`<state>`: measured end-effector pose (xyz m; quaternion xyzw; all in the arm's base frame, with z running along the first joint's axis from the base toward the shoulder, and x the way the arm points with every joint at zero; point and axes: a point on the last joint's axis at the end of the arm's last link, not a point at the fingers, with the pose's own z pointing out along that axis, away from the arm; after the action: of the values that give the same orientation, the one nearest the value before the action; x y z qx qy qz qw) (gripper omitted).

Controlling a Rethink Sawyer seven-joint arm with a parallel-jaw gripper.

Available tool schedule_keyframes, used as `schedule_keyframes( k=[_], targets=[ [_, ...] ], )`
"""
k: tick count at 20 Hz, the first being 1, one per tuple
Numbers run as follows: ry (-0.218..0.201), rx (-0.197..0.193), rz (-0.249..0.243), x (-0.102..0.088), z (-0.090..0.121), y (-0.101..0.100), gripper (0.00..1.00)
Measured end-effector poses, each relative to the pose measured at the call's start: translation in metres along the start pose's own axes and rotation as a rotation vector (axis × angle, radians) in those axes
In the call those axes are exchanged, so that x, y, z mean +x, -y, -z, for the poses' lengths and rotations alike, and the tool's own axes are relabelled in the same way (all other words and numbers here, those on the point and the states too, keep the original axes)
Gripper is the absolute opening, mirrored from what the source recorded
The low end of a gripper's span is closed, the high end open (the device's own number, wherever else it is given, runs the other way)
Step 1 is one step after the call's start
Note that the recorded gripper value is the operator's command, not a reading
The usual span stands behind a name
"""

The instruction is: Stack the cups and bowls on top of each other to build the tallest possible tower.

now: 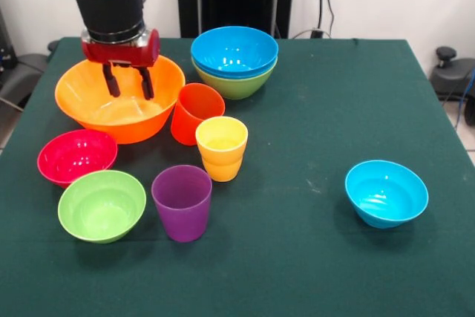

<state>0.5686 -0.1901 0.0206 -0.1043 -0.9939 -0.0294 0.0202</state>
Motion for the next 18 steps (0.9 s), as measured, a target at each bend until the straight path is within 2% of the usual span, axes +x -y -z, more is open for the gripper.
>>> schedule_keyframes(
  k=[6, 10, 18],
  targets=[
    [0.017, 0.012, -0.004, -0.006, 0.011, 0.002, 1.00],
    [0.017, 0.012, 0.006, -0.007, 0.012, -0.005, 1.00],
    [0.014, 0.002, 0.042, -0.012, 0.010, -0.035, 1.00]
  ],
)
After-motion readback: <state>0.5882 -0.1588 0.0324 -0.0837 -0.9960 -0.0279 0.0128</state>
